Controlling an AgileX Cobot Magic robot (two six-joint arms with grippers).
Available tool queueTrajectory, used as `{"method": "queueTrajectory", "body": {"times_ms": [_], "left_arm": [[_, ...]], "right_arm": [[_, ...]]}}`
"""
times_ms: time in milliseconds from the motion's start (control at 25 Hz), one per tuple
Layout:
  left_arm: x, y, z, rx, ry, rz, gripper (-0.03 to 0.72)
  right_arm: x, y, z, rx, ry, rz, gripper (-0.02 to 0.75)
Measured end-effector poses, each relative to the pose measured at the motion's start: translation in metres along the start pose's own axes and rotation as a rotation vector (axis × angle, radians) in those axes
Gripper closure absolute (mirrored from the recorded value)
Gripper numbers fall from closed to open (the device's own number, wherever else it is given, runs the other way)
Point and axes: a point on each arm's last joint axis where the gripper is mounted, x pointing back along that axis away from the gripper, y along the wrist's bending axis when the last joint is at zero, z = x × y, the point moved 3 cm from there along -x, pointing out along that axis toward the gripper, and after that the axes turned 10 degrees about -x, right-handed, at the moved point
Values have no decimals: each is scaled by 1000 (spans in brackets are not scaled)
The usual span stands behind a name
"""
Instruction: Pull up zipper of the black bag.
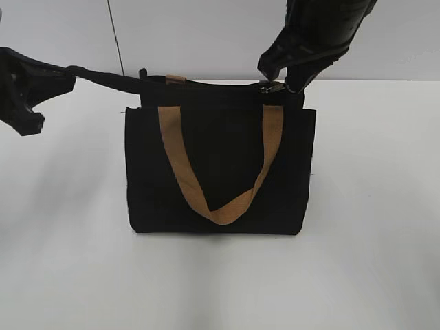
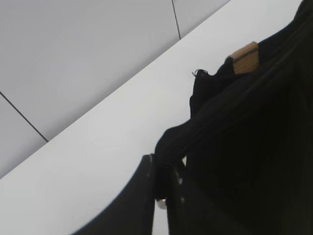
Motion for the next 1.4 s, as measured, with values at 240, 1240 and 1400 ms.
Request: {"method": "queueTrajectory", "body": {"times_ms": [240, 1240, 1400], "left_arm": [[0, 0, 6, 66, 51, 0, 381], [-7, -86, -29, 213, 656, 5, 279], [16, -90, -57, 210, 801, 210, 241]], "right_arm": [[4, 5, 3, 4, 16, -76, 510], [70, 1, 85, -16, -52, -106, 162], [87, -1, 125, -21, -92, -109, 136]]}}
